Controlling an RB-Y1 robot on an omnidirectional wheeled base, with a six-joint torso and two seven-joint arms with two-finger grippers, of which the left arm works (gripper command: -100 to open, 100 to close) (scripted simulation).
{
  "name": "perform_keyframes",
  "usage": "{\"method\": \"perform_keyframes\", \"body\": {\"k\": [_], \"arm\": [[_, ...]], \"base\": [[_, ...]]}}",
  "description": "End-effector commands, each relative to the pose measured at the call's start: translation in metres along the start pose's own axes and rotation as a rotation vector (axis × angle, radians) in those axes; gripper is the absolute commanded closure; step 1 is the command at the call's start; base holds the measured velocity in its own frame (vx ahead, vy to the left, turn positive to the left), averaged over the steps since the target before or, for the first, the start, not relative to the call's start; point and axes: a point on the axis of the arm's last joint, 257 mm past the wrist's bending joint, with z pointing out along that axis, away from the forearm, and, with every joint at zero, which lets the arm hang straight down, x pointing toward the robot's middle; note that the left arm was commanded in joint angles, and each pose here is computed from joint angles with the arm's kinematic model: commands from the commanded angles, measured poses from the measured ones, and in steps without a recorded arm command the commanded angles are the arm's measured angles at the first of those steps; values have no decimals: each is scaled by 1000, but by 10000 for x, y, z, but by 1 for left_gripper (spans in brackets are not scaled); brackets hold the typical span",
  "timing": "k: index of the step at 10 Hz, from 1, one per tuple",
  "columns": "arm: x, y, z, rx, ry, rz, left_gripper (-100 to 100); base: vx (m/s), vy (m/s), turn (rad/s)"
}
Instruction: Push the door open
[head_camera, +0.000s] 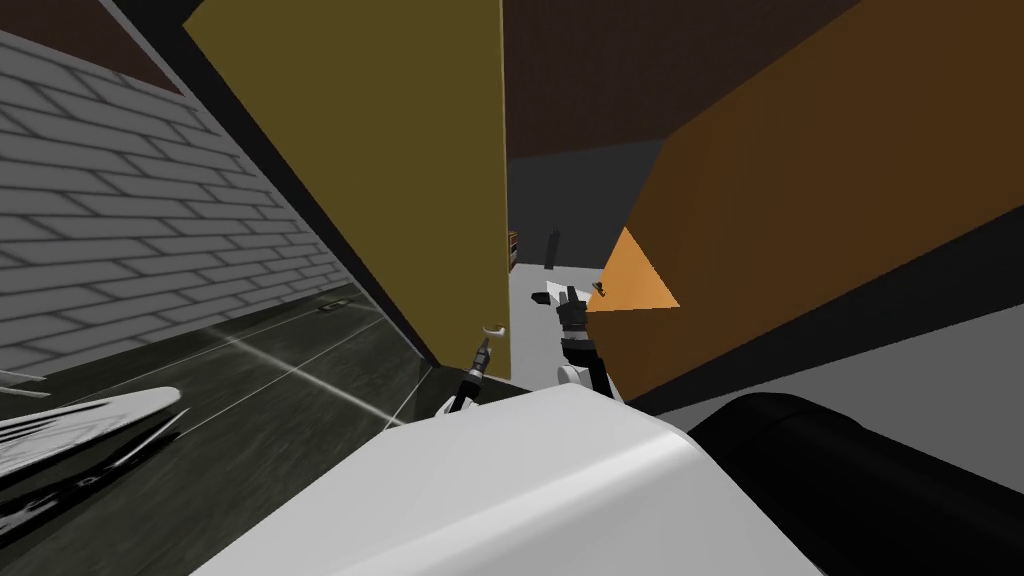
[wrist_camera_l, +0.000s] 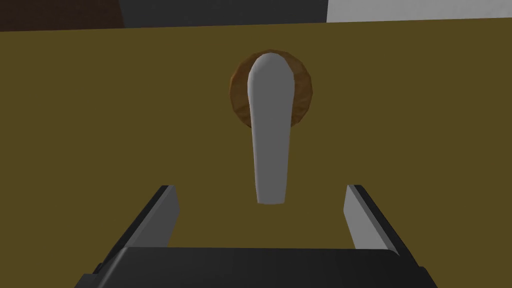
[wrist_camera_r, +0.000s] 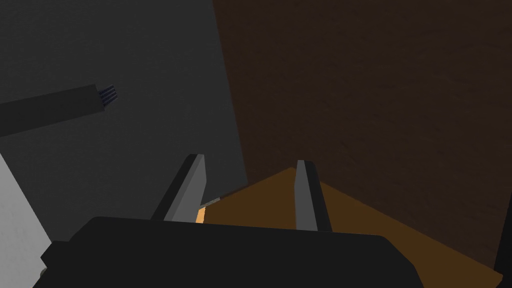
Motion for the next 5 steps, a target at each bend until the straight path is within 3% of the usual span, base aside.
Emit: {"method": "perform_keyframes", "body": {"k": [1,4,5], "arm": [[-13,8,-8,0,-6,-1,-100],[-21,16,-15,1,-13,-5,-100],[-19,15,-14,1,-12,-4,-100]], "base": [[202,-90,-45],[180,-83,-25],[71,-38,2]]}}
